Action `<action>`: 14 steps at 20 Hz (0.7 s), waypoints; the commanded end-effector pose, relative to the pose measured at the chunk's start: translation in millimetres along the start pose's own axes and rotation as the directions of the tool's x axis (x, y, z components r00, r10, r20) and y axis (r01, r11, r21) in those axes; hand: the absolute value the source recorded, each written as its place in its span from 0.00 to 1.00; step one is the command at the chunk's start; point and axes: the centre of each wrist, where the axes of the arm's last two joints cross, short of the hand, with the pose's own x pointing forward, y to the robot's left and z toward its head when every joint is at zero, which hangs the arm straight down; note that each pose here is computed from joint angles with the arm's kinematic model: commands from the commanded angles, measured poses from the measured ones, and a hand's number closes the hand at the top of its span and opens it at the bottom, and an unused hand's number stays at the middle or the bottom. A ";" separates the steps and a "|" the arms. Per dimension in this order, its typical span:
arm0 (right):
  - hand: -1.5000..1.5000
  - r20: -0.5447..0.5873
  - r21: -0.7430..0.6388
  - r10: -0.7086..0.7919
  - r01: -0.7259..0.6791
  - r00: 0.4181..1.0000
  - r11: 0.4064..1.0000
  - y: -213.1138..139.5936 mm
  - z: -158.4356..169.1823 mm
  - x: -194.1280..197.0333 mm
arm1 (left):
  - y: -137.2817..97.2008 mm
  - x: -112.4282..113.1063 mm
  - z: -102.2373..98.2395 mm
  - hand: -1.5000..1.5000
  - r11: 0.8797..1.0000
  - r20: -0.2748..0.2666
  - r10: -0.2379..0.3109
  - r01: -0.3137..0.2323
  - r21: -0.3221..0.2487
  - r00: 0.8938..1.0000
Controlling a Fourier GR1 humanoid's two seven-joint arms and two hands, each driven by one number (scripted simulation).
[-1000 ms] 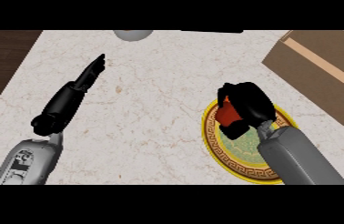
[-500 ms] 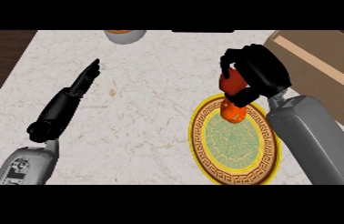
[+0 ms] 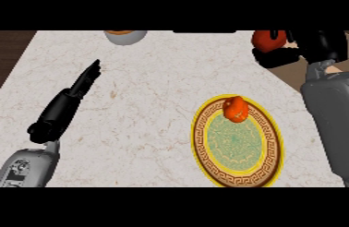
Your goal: Pick the bell pepper from the plate and place it in the cardboard box
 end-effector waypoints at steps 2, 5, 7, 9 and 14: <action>1.00 -0.165 -0.114 -0.035 0.016 0.986 0.993 -41.8 -26.7 -41.0 | 6.3 -1.7 -0.6 0.50 1.000 0.010 -0.012 0.012 0.003 1.000; 1.00 -0.202 -0.123 -0.042 0.017 0.978 0.992 -46.5 -28.8 -80.7 | 14.4 -1.0 -14.0 0.50 1.000 0.012 -0.001 0.001 0.005 1.000; 1.00 -0.231 -0.135 -0.039 0.008 0.972 0.991 -43.1 -37.4 -97.3 | 9.3 1.1 -0.6 0.50 1.000 -0.003 0.003 -0.003 -0.019 1.000; 1.00 -0.255 -0.089 0.084 -0.110 0.963 0.990 -61.1 -39.9 -121.1 | -7.3 2.9 -11.9 0.50 1.000 0.036 -0.014 0.015 -0.017 0.999; 1.00 -0.335 0.134 0.145 -0.106 0.931 0.985 -62.6 -36.6 -156.8 | 3.0 12.1 -4.0 0.50 1.000 0.022 0.000 0.001 -0.026 1.000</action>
